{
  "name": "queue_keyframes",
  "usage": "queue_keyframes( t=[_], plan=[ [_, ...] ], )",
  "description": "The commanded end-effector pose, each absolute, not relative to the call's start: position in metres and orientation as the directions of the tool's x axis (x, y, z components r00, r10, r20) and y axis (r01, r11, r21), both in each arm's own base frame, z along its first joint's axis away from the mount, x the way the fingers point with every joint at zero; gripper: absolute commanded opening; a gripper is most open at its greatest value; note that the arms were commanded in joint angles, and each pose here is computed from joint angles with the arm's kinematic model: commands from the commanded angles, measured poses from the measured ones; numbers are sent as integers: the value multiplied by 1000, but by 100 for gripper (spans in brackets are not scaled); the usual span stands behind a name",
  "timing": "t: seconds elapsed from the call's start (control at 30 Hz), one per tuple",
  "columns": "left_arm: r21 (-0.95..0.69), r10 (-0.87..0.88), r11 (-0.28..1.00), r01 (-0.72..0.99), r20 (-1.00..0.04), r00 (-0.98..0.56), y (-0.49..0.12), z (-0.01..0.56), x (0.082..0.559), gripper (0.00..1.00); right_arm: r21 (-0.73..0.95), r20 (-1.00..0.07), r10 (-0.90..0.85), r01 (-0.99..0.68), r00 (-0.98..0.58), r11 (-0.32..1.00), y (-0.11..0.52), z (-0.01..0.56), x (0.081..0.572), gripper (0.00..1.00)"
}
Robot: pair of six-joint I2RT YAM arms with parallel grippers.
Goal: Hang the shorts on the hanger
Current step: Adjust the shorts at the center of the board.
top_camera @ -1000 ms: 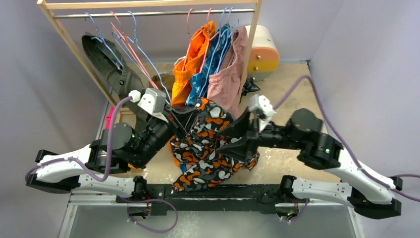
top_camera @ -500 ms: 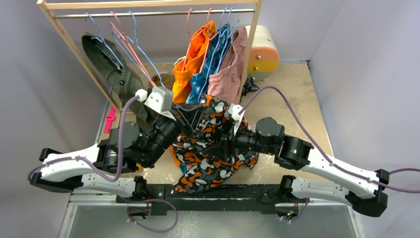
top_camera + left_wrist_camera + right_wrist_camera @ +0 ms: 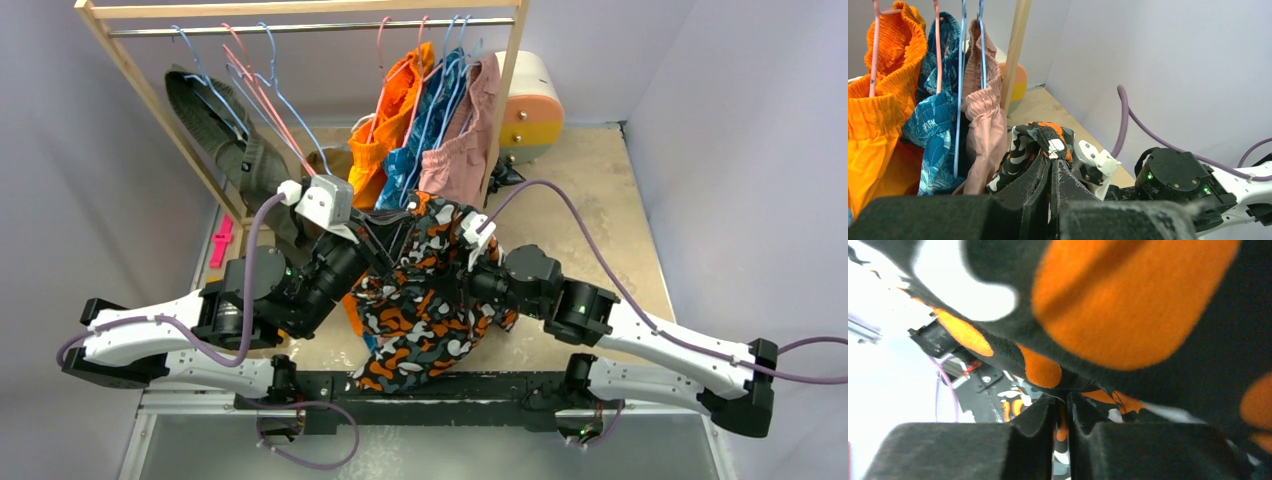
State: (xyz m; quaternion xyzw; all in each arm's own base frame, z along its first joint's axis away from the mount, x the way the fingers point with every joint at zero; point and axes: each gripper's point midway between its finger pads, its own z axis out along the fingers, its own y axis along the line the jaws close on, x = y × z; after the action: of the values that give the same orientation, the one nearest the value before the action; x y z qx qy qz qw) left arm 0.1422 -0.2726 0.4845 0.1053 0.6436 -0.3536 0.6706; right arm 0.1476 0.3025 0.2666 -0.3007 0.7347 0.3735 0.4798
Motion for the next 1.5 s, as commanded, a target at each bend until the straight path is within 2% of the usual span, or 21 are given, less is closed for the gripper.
queue_keyframes(
  t=[0.0,0.07,0.13,0.2,0.33,0.5,0.6,0.9,1.13,1.3,1.47],
  plan=[
    [-393,-441,680,619,-894,-82,-260,517,140,0,249,-965,37,-868,-259,430,304,322,134,0],
    [-403,-449,672,621,-889,-91,-254,519,139,0,212,-977,96,-917,-191,337,295,358,115,0],
    [-423,-469,656,625,-877,-101,-243,524,137,0,179,-980,144,-932,-139,315,279,390,106,0],
    [-444,-491,644,624,-865,-108,-230,527,136,0,145,-977,198,-931,-81,336,260,427,103,0],
    [-478,-529,631,611,-841,-111,-205,529,137,0,125,-962,273,-868,13,481,222,477,119,0],
    [-483,-530,616,622,-839,-126,-198,526,134,0,156,-960,277,-754,36,638,193,485,144,0],
    [-465,-503,626,626,-854,-132,-202,522,133,0,191,-955,295,-710,25,678,182,483,150,0],
    [-443,-456,649,618,-877,-149,-205,512,133,0,300,-943,331,-429,-1,852,143,462,187,0],
    [-466,-467,621,630,-866,-180,-193,516,128,0,254,-962,273,-315,18,915,136,465,202,0],
    [-477,-486,567,672,-852,-195,-180,541,119,0,226,-956,264,-252,126,941,118,496,207,0],
    [-479,-482,565,672,-852,-203,-175,536,118,0,266,-930,313,-231,196,936,99,518,204,0]
  ],
)
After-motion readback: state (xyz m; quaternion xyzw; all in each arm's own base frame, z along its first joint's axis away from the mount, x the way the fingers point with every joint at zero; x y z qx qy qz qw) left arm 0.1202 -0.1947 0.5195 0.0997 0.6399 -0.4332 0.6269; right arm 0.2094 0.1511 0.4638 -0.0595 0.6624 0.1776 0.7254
